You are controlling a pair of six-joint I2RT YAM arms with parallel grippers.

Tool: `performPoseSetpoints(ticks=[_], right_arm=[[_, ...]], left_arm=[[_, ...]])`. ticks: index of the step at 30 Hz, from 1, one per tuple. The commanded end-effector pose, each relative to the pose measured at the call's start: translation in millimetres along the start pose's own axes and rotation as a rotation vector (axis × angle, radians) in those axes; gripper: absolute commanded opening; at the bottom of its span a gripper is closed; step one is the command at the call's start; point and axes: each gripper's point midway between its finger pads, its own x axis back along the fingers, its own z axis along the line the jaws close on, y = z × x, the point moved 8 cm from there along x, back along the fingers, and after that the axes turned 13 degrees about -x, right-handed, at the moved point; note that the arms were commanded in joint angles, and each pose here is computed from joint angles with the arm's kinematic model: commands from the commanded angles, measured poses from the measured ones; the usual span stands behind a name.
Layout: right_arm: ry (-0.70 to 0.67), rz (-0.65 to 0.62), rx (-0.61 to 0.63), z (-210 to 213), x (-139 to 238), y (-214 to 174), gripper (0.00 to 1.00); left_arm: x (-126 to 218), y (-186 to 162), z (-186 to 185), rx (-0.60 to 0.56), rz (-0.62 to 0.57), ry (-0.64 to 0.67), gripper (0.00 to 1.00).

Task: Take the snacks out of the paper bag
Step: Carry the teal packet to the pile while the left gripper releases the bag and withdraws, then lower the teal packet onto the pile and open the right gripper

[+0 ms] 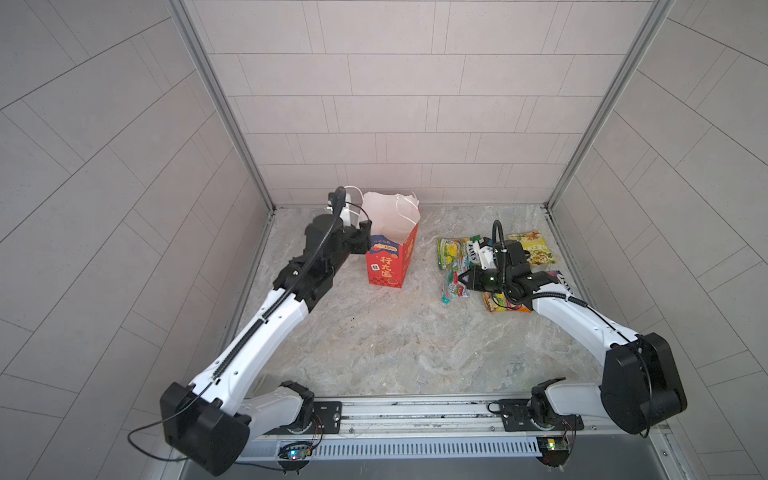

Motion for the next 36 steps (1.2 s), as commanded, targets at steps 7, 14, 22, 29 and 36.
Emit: performPoseSetpoints(ticks=[7, 14, 22, 29, 36], right_arm=[[0.096, 0.008, 0.059, 13, -7, 6, 0.0], [0.024, 0.085, 0.034, -3, -23, -1, 0.04], [-0.21, 0.214, 0.024, -30, -28, -2, 0.19], [-0.321, 0.219, 0.04, -38, -28, 1, 0.0], [-0.439, 0.188, 0.063, -50, -29, 4, 0.0]], left_arm=[[56, -69, -49, -0.138, -0.301, -0.147, 0.66], [64, -122, -70, -0.225, -0.238, -0.403, 0.66], [68, -154, -59, -0.278, -0.204, -0.341, 0.66], [63, -167, -57, -0.338, -0.167, -0.305, 0.66], [56, -170, -59, -0.371, -0.148, -0.296, 0.67]])
